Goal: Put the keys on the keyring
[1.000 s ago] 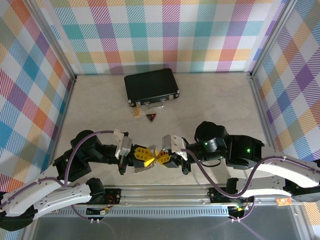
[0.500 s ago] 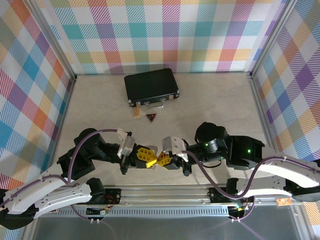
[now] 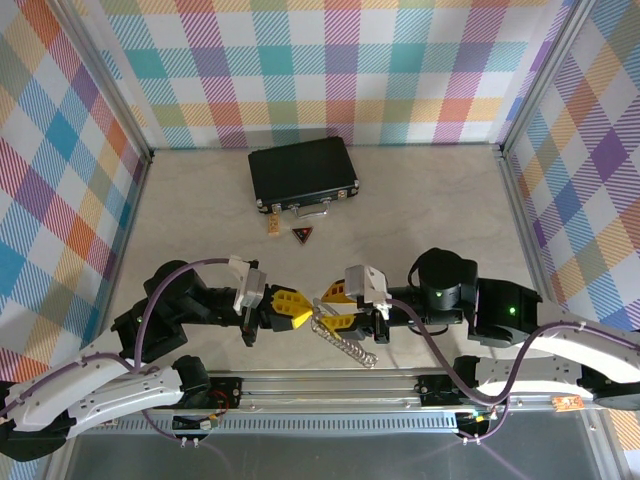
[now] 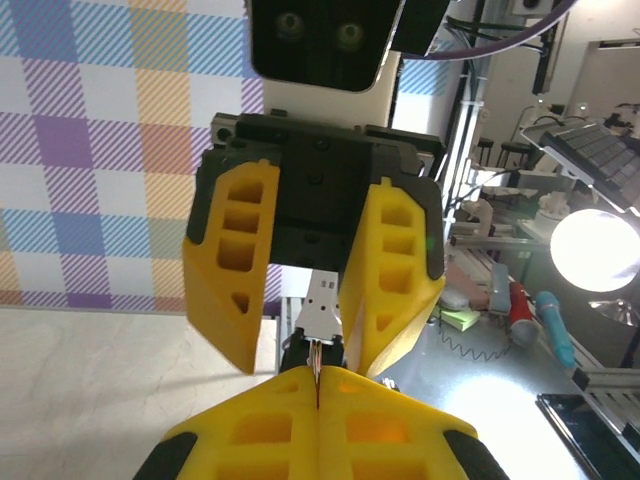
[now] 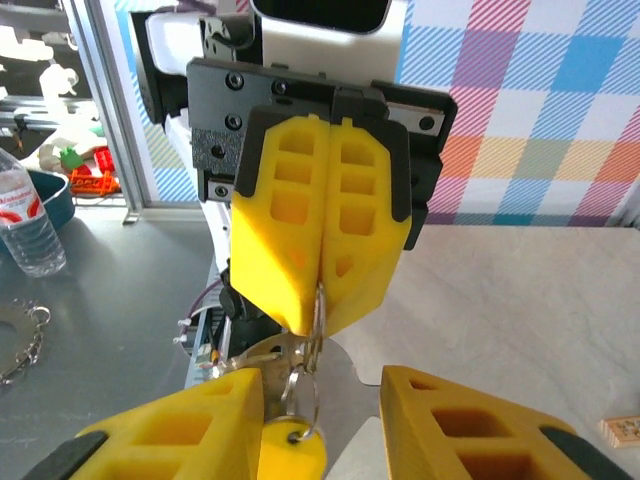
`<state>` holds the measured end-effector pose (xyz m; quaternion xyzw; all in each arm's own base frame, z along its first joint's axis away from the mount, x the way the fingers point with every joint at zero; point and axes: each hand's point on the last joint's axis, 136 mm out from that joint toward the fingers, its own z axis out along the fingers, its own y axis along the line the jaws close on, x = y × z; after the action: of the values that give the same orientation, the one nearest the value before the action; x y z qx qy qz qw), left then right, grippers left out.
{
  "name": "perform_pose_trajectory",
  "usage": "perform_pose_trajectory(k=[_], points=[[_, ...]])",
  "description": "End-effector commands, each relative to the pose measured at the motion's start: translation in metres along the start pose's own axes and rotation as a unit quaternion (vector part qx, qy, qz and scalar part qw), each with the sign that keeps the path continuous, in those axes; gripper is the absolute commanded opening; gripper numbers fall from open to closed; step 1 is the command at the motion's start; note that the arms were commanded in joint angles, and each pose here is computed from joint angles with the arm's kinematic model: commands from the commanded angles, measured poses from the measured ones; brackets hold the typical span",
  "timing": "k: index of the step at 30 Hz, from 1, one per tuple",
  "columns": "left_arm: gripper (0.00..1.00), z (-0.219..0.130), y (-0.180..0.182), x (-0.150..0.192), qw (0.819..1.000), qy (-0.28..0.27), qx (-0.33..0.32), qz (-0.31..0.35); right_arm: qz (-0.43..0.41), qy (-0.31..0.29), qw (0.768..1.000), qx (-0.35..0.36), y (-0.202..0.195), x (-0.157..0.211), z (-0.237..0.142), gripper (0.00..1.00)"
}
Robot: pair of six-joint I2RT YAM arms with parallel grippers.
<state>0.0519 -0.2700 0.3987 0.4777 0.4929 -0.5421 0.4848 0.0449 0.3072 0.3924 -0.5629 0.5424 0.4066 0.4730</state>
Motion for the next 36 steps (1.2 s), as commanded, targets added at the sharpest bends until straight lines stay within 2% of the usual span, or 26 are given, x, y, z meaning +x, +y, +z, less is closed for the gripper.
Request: perform_pose_trajectory(k=[1, 20, 26, 30, 33, 36], points=[[0.00, -0.002, 0.001, -0.011, 0.999, -0.029, -0.011, 0.020, -0.003, -0.036, 0.999, 0.015, -0.005, -0.014, -0.002, 0.35], [0.00, -0.002, 0.002, -0.008, 0.999, -0.035, -0.009, 0.017, 0.001, -0.015, 1.000, 0.026, -0.010, -0.004, 0.006, 0.17], [0.00, -0.002, 0.002, -0.007, 0.999, -0.031, -0.011, 0.015, 0.000, 0.007, 0.999, 0.031, -0.013, 0.001, 0.010, 0.00], [0.00, -0.004, 0.013, 0.004, 0.999, 0.012, -0.047, 0.020, -0.007, 0.037, 0.998, 0.042, -0.018, 0.005, 0.007, 0.00], [0.10, -0.010, 0.026, 0.020, 0.993, 0.072, -0.089, 0.029, -0.015, 0.076, 0.996, 0.052, -0.022, 0.011, 0.005, 0.00], [0.13, -0.012, 0.038, 0.038, 0.984, 0.135, -0.115, 0.030, -0.019, 0.123, 0.991, 0.057, -0.027, 0.019, 0.008, 0.00]])
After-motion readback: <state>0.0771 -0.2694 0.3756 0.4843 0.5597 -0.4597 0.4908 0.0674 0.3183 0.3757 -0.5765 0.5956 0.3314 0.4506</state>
